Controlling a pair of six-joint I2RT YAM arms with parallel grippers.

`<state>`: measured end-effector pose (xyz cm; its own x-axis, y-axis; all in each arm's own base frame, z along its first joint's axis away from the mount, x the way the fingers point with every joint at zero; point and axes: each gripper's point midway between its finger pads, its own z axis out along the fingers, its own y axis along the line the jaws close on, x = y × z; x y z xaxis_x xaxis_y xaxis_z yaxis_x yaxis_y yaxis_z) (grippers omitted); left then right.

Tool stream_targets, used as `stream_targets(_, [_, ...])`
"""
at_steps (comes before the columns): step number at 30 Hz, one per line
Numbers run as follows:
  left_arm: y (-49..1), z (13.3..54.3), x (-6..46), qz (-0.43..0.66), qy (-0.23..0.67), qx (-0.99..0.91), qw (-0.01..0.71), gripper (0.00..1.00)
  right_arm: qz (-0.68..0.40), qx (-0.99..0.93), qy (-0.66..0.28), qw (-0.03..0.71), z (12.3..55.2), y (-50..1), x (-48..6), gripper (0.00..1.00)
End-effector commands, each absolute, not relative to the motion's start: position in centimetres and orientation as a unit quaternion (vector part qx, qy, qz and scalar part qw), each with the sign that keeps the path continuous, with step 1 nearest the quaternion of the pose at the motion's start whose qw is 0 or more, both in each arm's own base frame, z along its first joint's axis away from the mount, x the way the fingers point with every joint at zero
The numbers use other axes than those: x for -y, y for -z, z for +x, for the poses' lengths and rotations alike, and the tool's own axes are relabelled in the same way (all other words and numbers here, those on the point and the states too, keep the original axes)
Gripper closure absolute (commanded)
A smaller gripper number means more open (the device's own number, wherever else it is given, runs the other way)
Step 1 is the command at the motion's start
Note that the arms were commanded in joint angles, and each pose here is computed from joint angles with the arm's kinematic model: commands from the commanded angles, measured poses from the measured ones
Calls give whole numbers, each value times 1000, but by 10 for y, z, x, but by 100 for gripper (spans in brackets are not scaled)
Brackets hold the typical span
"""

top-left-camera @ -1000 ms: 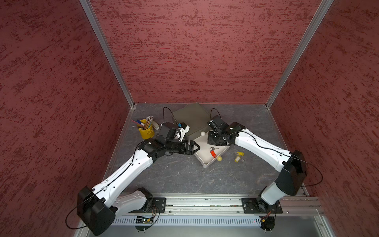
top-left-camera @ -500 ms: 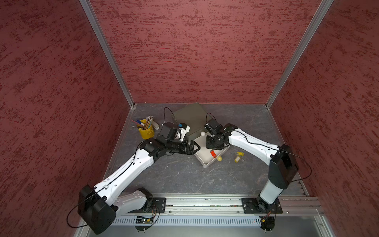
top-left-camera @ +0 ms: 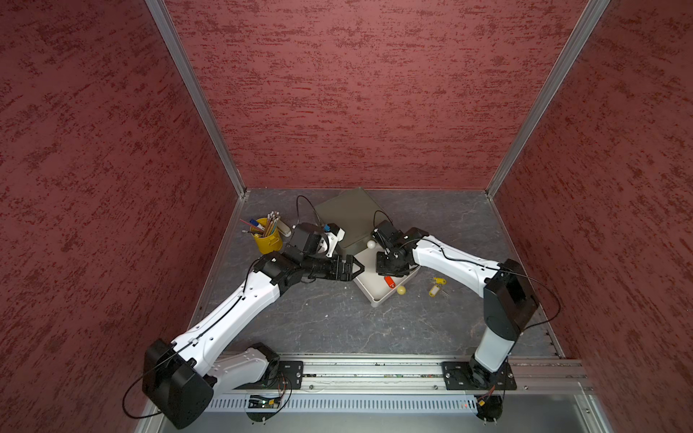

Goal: Take the keys out of the drawer
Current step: Pick up the key from the drawer.

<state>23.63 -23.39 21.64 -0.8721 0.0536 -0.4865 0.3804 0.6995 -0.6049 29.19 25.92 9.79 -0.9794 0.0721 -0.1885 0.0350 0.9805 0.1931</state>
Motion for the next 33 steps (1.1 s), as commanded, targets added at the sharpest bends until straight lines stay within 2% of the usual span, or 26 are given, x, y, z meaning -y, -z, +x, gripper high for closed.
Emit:
stream_targets(1, [-214,233,230,124,370,-893,223,0,22,-992,-80,94,291,-87,-257,69])
stream_targets(8, [-211,233,228,119,372,-893,222,0,27,-992,-73,101,292,-93,-253,86])
stream_targets(16, [-209,236,231,119,376,-893,217,0,35,-990,-79,114,293,-105,-251,99])
stream_targets(24, [-217,240,234,121,384,-886,228,0,39,-982,-99,153,301,-142,-252,100])
stream_targets(33, [-252,253,251,146,416,-853,279,0,43,-970,-120,209,307,-202,-244,100])
